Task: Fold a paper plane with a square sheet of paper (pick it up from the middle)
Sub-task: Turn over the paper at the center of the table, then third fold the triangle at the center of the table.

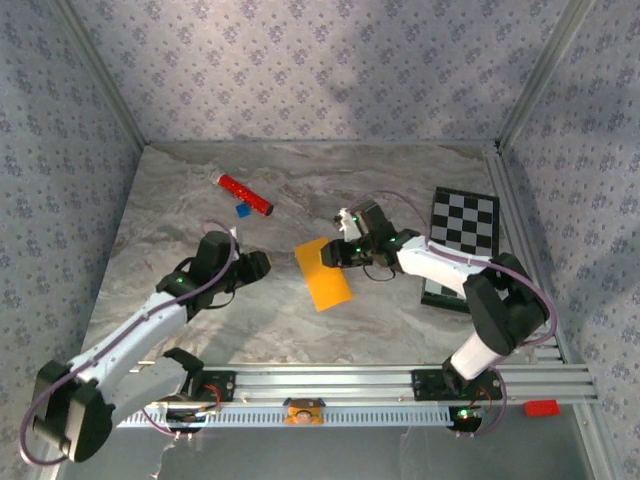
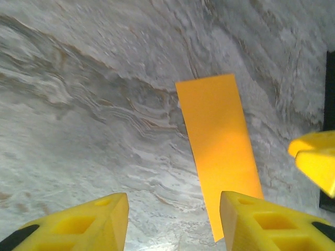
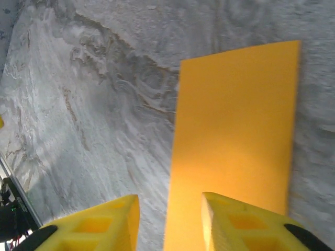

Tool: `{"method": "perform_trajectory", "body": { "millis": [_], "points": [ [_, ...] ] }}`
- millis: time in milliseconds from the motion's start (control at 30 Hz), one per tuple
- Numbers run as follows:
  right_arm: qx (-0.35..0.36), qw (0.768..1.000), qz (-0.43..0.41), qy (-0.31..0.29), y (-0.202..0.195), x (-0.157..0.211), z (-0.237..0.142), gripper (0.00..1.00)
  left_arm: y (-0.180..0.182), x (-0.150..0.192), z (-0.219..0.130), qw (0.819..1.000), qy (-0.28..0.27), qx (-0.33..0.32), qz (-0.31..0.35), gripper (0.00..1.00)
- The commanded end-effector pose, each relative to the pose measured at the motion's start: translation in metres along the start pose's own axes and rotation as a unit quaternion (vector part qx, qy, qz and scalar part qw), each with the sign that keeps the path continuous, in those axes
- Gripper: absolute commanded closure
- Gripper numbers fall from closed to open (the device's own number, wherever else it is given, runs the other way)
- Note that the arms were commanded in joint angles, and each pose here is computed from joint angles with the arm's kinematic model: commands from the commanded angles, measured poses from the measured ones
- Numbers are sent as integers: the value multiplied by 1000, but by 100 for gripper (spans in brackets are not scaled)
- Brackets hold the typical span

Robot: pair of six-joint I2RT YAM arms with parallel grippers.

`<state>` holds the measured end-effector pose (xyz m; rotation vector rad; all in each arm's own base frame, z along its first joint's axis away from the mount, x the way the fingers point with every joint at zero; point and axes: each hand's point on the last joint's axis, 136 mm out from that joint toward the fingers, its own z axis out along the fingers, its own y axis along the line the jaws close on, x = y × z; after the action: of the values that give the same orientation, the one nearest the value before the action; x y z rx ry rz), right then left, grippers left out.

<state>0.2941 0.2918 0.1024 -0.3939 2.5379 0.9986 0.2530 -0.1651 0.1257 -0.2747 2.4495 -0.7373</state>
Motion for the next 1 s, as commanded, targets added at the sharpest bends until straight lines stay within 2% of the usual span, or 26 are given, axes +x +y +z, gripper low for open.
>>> {"method": "perform_trajectory", "body": {
  "millis": [0, 100, 267, 600, 800, 967],
  "points": [
    [-61, 997, 21, 45, 3, 16, 3, 71, -30, 6, 15, 997, 48, 65, 6, 53],
    [-39, 996, 39, 71, -15, 28, 11, 77, -41, 15, 33, 994, 79, 78, 4, 53],
    [-17, 994, 58, 95, -32, 34, 23, 84, -54, 31, 57, 990, 122, 64, 18, 55],
    [23, 991, 88, 100, -56, 40, 31, 88, -61, 43, 76, 987, 150, 65, 12, 56],
    [36, 976, 182, 112, -77, 70, 38, 90, -58, 49, 85, 985, 160, 63, -10, 56],
    [90, 959, 241, 115, -95, 87, 38, 92, -57, 55, 93, 983, 162, 78, -34, 54]
  ]
}}
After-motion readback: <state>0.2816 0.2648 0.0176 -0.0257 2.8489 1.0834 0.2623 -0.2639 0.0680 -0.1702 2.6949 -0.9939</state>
